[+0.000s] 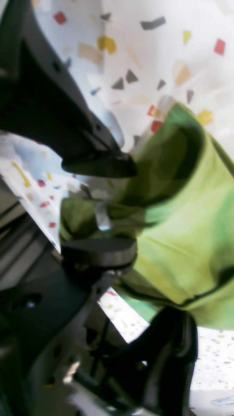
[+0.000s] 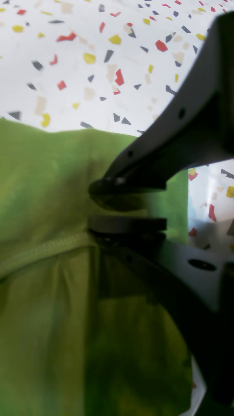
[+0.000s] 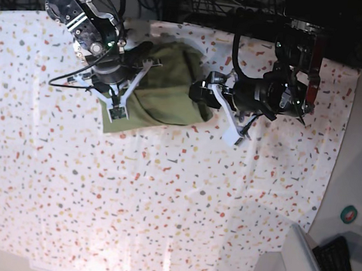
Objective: Layout the t-shirt on the table in an organized manner, then fold the t-shirt properly
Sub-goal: 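Grasp the bundle with both grippers and fold it over once more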
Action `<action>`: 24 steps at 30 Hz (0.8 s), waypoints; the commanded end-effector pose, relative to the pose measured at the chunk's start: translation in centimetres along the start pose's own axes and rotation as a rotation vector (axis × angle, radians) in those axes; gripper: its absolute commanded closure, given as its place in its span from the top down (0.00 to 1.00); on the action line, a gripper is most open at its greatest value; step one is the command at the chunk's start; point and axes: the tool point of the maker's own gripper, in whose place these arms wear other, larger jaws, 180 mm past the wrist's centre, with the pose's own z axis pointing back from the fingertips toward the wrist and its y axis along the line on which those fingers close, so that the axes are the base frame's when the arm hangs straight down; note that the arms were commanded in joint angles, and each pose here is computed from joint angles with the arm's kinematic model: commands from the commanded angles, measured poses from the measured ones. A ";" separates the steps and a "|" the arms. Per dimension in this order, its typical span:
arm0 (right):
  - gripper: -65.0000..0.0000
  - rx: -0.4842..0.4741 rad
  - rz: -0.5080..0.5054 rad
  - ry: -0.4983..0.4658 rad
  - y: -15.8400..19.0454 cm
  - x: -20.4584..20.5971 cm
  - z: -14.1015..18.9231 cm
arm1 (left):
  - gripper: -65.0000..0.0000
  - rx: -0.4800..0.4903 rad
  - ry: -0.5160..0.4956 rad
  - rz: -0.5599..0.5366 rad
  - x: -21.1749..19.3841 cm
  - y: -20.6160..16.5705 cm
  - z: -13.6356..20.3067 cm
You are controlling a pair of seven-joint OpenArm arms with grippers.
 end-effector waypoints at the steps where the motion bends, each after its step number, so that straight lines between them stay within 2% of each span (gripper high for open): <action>1: 0.17 -0.011 -0.004 -0.046 -0.4 1.4 0.3 | 0.47 -0.007 -0.029 0.007 0.9 -0.2 0.4; 3: 0.17 -0.004 -0.005 -0.059 -0.3 1.8 0.6 | 0.51 0.011 -0.017 0.035 0.3 0.5 0.6; 8: 0.17 0.020 -0.017 -0.108 0.3 3.1 1.9 | 0.69 -0.001 -0.003 0.031 -0.4 0.0 0.3; 10: 0.17 0.023 -0.017 -0.113 0.4 3.2 2.0 | 0.69 -0.028 -0.009 0.019 -0.4 -0.3 0.4; 14: 0.17 0.021 -0.017 -0.107 0.4 3.0 1.9 | 0.69 -0.181 -0.052 -0.026 0.0 -2.5 1.1; 20: 0.17 0.016 -0.014 -0.110 0.2 3.2 1.9 | 0.69 -0.211 -0.066 -0.060 -0.1 -3.7 2.0; 24: 0.17 0.002 -0.001 -0.105 -0.6 2.9 1.8 | 0.69 -0.193 -0.041 -0.019 -1.3 -2.7 1.5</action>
